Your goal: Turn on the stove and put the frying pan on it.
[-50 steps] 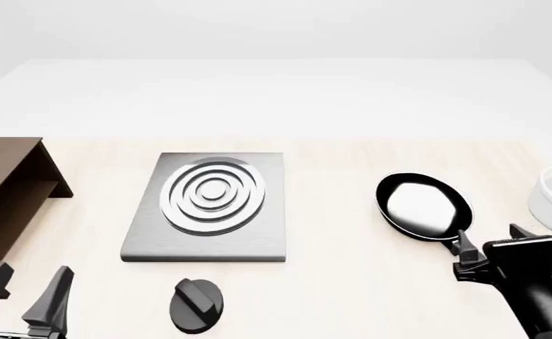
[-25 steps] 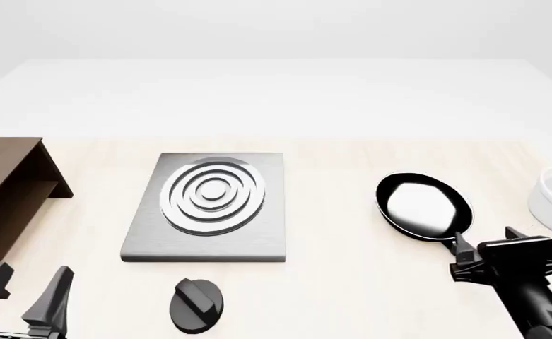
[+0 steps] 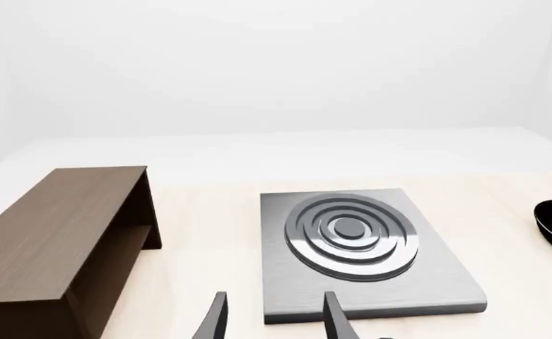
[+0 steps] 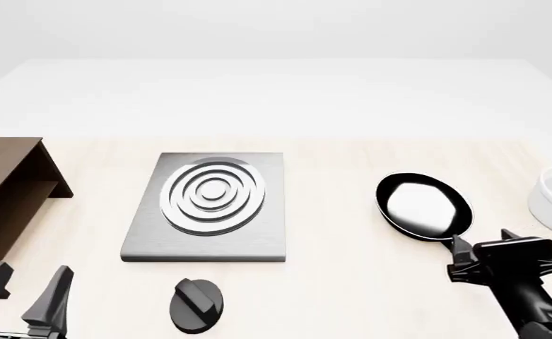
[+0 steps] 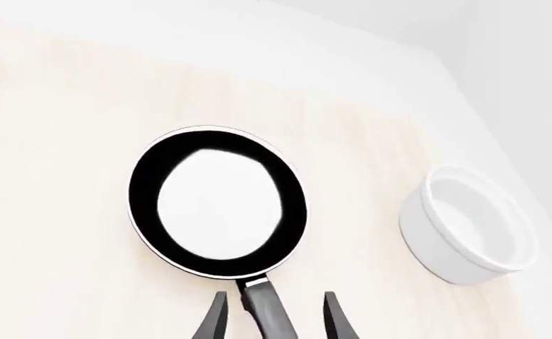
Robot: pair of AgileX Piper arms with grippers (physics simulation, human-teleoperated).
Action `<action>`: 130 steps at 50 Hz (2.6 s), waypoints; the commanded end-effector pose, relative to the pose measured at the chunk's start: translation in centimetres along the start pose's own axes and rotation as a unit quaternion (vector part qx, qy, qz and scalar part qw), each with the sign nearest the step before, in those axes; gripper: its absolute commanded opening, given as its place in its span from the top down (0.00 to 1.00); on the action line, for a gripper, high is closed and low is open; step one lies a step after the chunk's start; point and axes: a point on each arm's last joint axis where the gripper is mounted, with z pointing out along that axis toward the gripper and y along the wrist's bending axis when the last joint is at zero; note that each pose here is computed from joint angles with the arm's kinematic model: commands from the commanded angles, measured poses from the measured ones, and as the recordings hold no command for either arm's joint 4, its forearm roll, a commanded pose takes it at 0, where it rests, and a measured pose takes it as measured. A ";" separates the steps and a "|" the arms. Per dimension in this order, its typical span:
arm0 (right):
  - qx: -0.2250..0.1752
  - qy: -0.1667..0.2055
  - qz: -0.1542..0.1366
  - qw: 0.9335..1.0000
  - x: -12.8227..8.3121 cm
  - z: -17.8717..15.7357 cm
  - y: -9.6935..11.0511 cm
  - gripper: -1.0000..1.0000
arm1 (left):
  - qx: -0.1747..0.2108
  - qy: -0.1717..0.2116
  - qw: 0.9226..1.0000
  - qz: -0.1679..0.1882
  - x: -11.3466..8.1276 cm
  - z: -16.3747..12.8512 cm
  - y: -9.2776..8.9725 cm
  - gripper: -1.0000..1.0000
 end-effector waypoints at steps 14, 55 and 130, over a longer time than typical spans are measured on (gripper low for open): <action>0.003 0.006 -0.003 1.000 0.1 0.7 -0.2 0.00 | 0.000 0.000 1.000 0.000 0.0 0.0 0.0 0.00; 0.002 0.021 -0.006 1.000 2.1 2.2 0.3 0.00 | -0.001 -0.001 1.000 -0.001 0.0 0.0 0.0 0.00; 0.009 0.045 -0.014 0.999 4.5 4.8 0.3 0.00 | -0.002 0.000 1.000 -0.002 0.0 0.0 0.0 0.00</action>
